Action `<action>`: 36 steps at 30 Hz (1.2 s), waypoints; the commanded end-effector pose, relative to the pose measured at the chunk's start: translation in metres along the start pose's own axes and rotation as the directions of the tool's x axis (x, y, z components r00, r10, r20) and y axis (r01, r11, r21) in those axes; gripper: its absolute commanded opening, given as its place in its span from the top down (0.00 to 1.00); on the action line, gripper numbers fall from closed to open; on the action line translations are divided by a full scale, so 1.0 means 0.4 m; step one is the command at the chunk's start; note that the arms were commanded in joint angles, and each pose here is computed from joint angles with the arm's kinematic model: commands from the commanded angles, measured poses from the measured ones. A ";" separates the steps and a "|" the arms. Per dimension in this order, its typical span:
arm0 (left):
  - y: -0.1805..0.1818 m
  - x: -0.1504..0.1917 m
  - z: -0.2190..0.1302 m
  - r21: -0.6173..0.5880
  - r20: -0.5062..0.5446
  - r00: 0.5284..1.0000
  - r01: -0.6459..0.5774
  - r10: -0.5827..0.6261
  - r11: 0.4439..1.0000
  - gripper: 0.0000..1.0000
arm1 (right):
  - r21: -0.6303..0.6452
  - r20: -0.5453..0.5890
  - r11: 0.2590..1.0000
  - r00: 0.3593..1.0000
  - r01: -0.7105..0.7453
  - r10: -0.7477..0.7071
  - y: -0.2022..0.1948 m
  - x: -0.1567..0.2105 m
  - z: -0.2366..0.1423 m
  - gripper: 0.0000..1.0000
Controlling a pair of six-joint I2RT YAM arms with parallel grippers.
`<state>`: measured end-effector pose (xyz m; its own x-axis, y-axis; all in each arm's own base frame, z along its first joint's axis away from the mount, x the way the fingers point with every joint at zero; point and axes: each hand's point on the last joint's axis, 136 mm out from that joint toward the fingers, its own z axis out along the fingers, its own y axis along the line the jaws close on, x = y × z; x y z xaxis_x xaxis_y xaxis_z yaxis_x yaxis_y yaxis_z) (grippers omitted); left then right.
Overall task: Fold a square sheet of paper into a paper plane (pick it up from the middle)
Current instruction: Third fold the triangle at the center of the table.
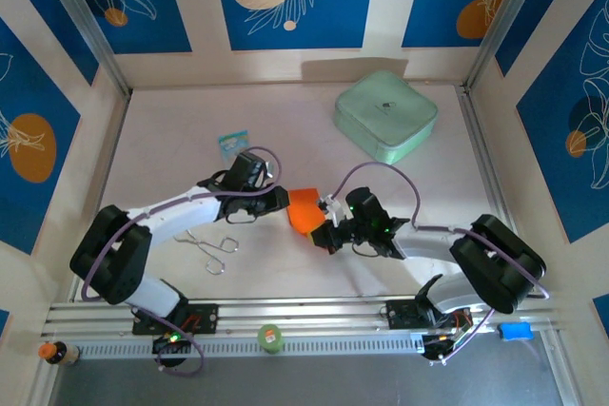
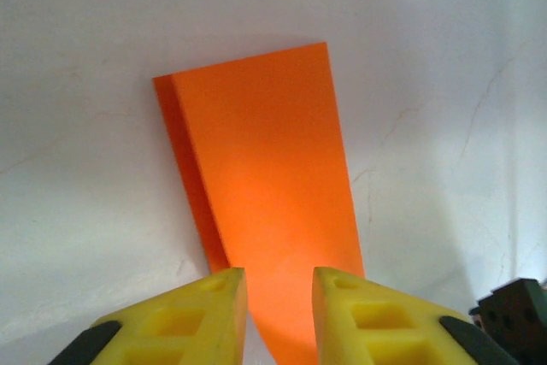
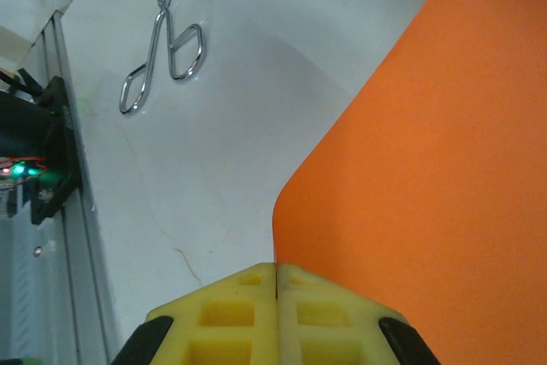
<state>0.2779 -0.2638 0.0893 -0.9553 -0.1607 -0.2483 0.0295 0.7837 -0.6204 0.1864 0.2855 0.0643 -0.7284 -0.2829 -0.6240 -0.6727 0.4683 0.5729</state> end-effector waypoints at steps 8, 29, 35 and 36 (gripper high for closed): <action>-0.079 -0.035 0.081 0.099 -0.128 0.988 -0.071 0.084 0.993 0.83 | -0.084 -0.044 0.993 0.995 -0.089 0.085 0.026 -0.011 0.010 1.00; 0.061 0.020 0.240 -0.034 -0.279 0.958 -0.079 0.067 0.996 0.90 | 0.139 -0.049 0.982 0.990 -0.128 0.136 -0.079 -0.032 0.044 1.00; 0.059 0.014 0.247 -0.035 -0.284 0.956 -0.088 0.075 0.995 0.90 | 0.194 -0.053 0.976 0.992 -0.104 0.116 -0.107 -0.029 0.048 1.00; 0.060 0.013 0.247 -0.036 -0.283 0.956 -0.087 0.073 0.996 0.90 | 0.200 -0.051 0.974 0.992 -0.105 0.117 -0.112 -0.029 0.049 1.00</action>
<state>0.3076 -0.3159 0.0201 -0.9908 0.0643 -0.1190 0.1243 0.7798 -0.6136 0.2198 0.2848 0.0373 -0.8198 -0.2544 -0.5130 -0.5431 0.6294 0.5558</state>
